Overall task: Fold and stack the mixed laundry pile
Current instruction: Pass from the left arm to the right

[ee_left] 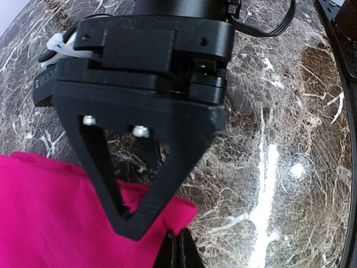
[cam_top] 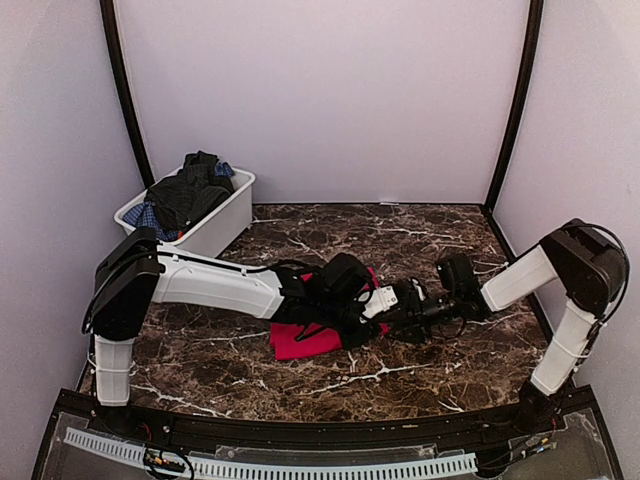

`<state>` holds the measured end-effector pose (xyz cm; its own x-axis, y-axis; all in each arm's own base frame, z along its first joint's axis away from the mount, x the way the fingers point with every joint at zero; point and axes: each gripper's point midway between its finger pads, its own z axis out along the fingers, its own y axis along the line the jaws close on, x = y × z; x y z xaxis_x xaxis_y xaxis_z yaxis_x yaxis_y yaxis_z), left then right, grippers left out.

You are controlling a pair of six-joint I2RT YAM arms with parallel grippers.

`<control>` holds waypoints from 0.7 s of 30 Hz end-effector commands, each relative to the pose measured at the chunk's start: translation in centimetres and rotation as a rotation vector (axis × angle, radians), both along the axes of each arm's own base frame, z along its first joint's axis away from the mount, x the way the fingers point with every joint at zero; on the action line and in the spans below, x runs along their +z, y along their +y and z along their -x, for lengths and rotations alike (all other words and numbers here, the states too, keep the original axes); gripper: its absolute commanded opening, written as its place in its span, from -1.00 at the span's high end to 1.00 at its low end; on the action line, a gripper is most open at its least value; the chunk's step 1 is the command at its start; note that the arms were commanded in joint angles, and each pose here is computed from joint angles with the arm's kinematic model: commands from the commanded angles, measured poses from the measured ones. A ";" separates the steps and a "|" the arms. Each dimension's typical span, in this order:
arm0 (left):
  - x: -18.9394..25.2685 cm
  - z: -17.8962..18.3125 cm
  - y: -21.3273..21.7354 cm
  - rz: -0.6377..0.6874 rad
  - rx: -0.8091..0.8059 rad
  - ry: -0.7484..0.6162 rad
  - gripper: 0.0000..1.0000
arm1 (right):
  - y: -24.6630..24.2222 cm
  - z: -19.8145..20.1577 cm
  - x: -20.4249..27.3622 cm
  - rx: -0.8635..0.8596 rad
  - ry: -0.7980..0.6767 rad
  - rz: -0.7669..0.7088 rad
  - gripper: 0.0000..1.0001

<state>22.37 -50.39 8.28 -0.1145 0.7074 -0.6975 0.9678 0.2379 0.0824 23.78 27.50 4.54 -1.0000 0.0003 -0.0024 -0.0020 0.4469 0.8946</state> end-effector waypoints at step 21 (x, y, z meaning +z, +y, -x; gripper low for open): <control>5.1 1.8 0.0 0.142 -0.070 -0.008 1.00 | 5.3 -3.9 -0.5 0.013 0.024 -0.105 -0.05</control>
